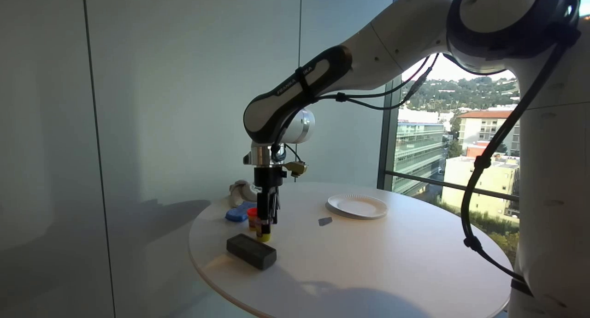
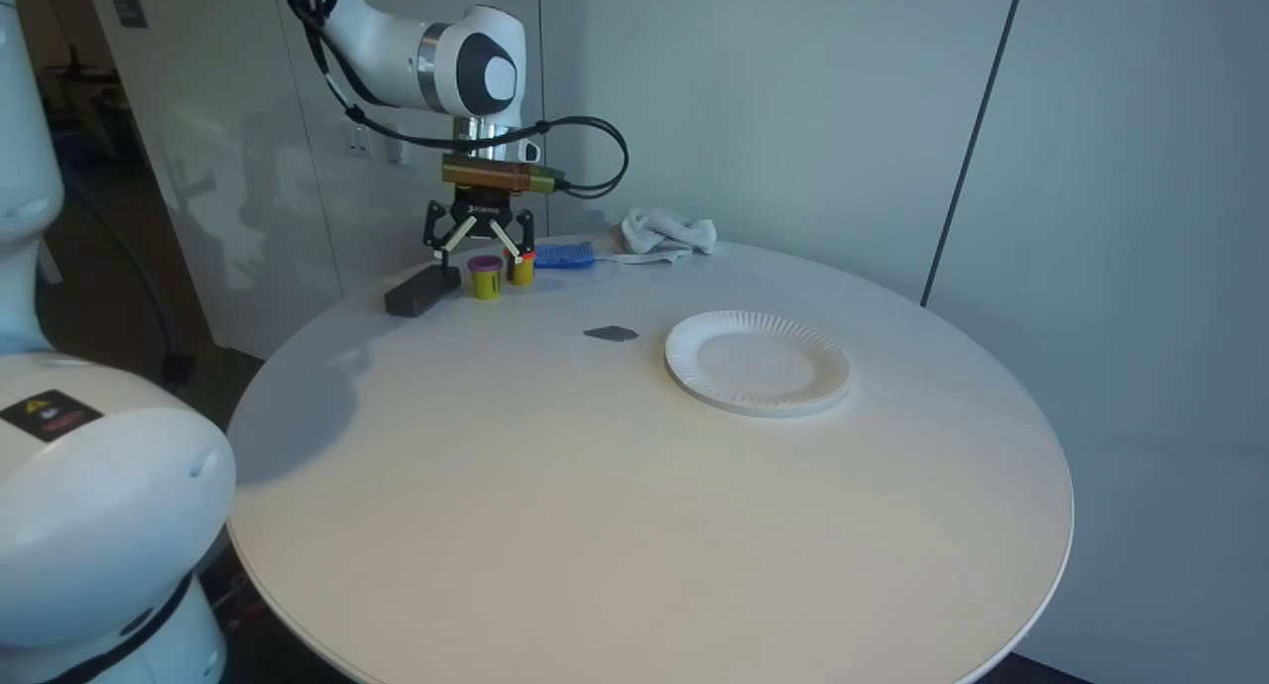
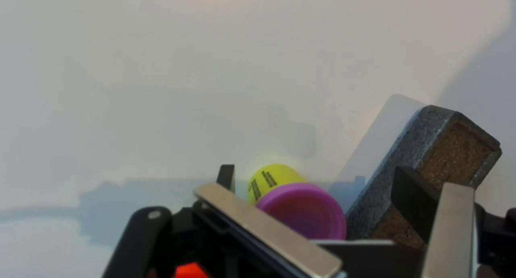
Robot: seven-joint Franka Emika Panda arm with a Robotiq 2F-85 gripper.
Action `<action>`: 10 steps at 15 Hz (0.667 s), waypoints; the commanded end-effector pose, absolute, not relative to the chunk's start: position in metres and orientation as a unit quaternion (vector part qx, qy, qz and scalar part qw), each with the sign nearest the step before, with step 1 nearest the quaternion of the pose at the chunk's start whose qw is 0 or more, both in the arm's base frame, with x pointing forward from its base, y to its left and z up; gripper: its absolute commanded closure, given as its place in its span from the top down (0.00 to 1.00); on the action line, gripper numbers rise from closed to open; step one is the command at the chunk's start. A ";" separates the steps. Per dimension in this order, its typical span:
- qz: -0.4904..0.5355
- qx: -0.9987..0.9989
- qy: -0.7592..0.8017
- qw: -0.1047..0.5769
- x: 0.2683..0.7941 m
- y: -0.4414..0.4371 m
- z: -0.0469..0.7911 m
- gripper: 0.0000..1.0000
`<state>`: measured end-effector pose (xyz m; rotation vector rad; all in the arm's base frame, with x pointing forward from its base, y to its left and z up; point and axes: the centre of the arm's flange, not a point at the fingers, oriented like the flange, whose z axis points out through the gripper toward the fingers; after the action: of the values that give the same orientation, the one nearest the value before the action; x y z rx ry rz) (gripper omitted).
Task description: Put the yellow containers on the white plate.
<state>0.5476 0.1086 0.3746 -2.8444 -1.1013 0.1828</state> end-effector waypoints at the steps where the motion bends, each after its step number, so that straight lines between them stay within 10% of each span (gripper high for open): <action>1: 0.068 -0.939 -0.337 0.013 0.558 0.101 0.368 1.00; 10: -0.012 -0.932 -0.363 0.011 0.580 0.118 0.370 1.00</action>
<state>0.5656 0.1090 0.3657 -2.9248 -1.1043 0.0415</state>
